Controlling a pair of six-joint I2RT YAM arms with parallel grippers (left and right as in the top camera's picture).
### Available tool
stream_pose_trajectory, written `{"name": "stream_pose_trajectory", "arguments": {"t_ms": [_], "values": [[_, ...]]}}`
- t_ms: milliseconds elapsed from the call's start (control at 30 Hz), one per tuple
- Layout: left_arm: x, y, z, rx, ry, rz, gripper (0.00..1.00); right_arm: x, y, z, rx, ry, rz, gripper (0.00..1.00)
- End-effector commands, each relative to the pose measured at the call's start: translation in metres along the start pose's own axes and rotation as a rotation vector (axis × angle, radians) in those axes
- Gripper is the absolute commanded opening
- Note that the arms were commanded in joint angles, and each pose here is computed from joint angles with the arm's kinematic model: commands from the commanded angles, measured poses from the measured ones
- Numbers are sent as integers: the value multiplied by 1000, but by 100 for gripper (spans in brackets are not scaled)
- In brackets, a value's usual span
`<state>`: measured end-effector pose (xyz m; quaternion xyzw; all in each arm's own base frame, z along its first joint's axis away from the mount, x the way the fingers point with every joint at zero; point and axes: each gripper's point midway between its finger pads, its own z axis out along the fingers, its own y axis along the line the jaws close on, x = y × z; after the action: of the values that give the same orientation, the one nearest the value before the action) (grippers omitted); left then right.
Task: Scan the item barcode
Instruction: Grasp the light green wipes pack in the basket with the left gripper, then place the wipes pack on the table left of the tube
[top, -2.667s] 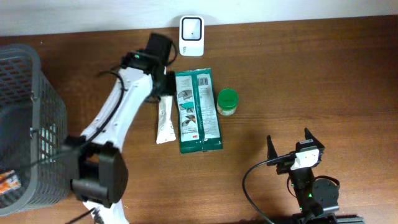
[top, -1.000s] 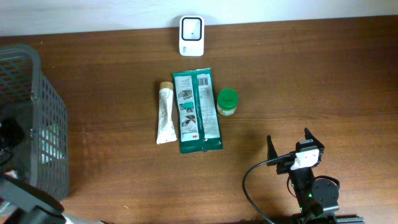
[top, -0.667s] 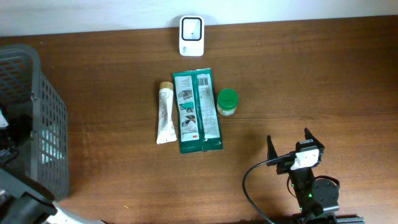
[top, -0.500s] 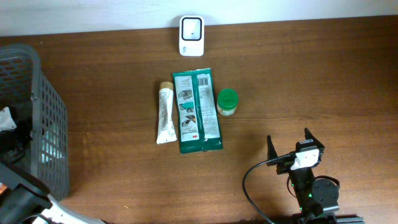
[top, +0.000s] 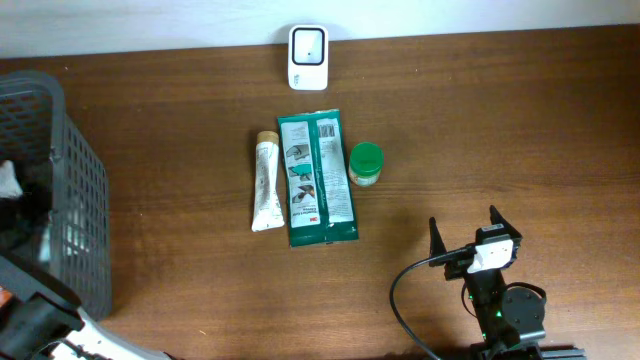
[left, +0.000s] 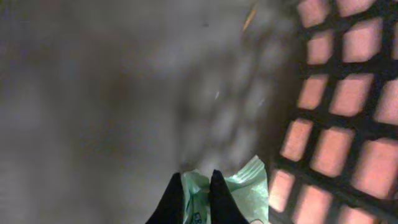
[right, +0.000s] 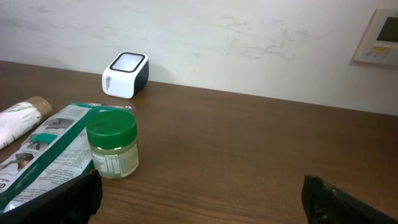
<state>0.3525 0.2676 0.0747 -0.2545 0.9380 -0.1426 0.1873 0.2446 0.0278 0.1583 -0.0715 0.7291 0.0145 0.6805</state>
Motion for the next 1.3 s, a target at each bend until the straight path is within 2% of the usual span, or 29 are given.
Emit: {"name": "stream_pose_trajectory", "arguments": {"t_ms": [0, 67, 100, 133, 200, 267, 333, 433, 467, 500, 567, 667, 767, 933, 967, 1000, 1033, 1133, 1233, 1267], "values": [[-60, -25, -87, -37, -220, -12, 0, 2, 3, 0, -12, 2, 8, 98], [-83, -55, -160, -53, -391, -8, 0, 2, 3, 0, -12, 2, 8, 98], [-85, -81, -204, -54, -492, 13, 0, 2, 3, 0, -12, 2, 8, 98], [-82, -97, -228, -44, -547, 12, 0, 2, 3, 0, -12, 2, 8, 98], [-71, -155, -278, 70, -667, 96, 0, 2, 3, 0, -12, 2, 8, 98], [-51, -202, -303, 135, -709, 179, 0, 2, 3, 0, -12, 2, 8, 98], [-25, -248, -295, 203, -645, 253, 0, 2, 3, 0, -12, 2, 8, 98], [13, -297, -230, 261, -420, 331, 0, 2, 3, 0, -12, 2, 8, 98], [21, -303, -209, 246, -370, 348, 0, 2, 3, 0, -12, 2, 8, 98], [38, -312, -165, 201, -285, 369, 0, 2, 3, 0, -12, 2, 8, 98], [62, -320, -105, 159, -209, 390, 0, 2, 3, 0, -12, 2, 8, 98], [93, -320, -19, 91, -176, 360, 0, 2, 3, 0, -12, 2, 8, 98], [110, -311, 43, 37, -175, 358, 0, 2, 3, 0, -12, 2, 8, 98], [121, -302, 99, 21, -123, 365, 0, 2, 3, 0, -12, 2, 8, 98], [121, -302, 102, 19, -120, 365, 29, 2, 3, 0, -12, 2, 8, 98], [120, -302, 102, 21, -123, 365, 79, 2, 3, 0, -12, 2, 8, 98], [118, -304, 100, 26, -133, 367, 93, 2, 3, 0, -12, 2, 8, 98], [101, -322, 70, 69, -212, 375, 99, 2, 3, 0, -12, 2, 8, 98], [64, -349, -22, 146, -397, 384, 99, 2, 3, 0, -12, 2, 8, 98], [55, -355, -55, 157, -463, 431, 99, 2, 3, 0, -12, 2, 8, 99]]}}
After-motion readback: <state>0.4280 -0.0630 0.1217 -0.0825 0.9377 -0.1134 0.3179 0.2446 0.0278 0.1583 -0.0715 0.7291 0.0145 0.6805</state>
